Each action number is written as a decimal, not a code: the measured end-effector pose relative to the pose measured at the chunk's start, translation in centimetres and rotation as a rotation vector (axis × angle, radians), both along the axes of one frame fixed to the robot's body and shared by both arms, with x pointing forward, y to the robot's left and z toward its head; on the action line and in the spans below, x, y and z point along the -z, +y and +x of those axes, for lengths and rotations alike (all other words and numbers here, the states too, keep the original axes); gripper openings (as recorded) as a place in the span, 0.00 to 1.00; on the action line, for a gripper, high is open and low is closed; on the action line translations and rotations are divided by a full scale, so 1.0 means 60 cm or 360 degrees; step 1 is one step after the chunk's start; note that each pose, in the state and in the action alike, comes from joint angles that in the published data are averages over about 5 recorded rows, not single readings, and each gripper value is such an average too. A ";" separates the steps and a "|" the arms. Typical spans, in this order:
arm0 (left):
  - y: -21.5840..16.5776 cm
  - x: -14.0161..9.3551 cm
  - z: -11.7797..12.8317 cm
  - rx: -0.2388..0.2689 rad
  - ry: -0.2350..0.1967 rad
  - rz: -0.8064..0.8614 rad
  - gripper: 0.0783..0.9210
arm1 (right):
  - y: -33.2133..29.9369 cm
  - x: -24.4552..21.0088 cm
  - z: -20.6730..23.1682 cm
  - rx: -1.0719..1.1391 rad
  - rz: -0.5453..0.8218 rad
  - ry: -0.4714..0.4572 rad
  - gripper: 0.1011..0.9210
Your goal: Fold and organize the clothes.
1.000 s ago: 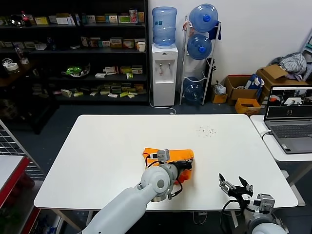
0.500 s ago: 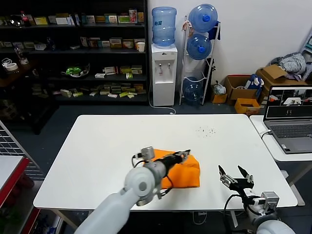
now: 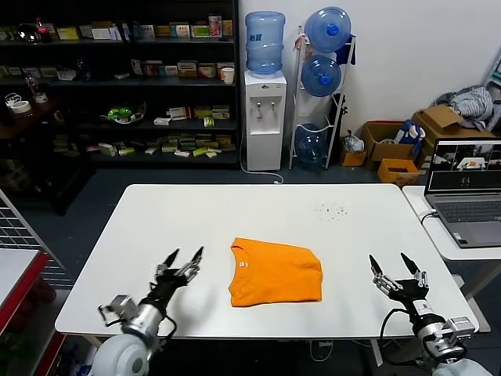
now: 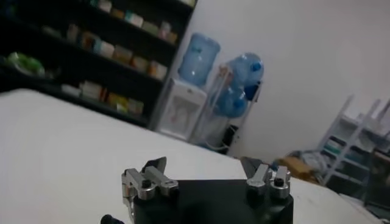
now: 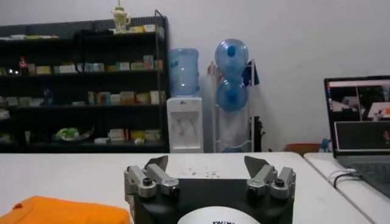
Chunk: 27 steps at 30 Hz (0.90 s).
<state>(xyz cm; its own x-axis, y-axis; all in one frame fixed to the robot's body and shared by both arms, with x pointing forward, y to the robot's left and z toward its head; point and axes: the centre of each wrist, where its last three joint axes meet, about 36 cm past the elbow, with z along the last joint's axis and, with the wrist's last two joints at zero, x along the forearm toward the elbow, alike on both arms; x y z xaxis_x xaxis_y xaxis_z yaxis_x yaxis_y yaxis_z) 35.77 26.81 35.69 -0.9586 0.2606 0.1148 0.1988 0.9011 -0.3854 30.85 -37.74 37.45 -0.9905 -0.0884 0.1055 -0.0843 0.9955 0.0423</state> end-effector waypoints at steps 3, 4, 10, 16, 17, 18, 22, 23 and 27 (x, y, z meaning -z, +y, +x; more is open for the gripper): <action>0.036 0.014 -0.027 -0.0052 -0.0124 0.0085 0.88 | -0.014 0.013 -0.005 0.0024 -0.0024 -0.0051 0.88; 0.046 0.018 -0.035 -0.0066 -0.0156 0.0110 0.88 | -0.018 0.017 -0.008 0.0033 -0.0033 -0.0068 0.88; 0.085 0.036 -0.079 -0.0120 -0.0278 0.0226 0.88 | -0.025 0.040 -0.027 0.0088 -0.0087 -0.0157 0.88; 0.095 0.040 -0.106 -0.0117 -0.0337 0.0288 0.88 | -0.019 0.059 -0.041 0.0128 -0.0119 -0.0212 0.88; 0.094 0.041 -0.109 -0.0117 -0.0346 0.0293 0.88 | -0.018 0.061 -0.042 0.0134 -0.0124 -0.0219 0.88; 0.094 0.041 -0.111 -0.0118 -0.0355 0.0297 0.88 | -0.018 0.064 -0.044 0.0139 -0.0128 -0.0225 0.88; 0.093 0.044 -0.120 -0.0127 -0.0380 0.0315 0.88 | -0.016 0.073 -0.049 0.0158 -0.0145 -0.0243 0.88; 0.094 0.045 -0.122 -0.0131 -0.0384 0.0319 0.88 | -0.016 0.075 -0.051 0.0162 -0.0147 -0.0247 0.88; 0.097 0.046 -0.129 -0.0142 -0.0400 0.0334 0.88 | -0.013 0.081 -0.055 0.0168 -0.0158 -0.0257 0.88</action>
<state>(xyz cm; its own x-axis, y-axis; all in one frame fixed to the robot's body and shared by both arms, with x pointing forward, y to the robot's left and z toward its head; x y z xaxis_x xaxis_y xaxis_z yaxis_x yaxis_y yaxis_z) 28.05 32.63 32.94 -0.9817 0.1701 -0.0856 0.1808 0.9737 -0.1385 27.55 -38.54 32.62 -0.9984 0.0199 -0.0526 0.0231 0.9978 -0.0617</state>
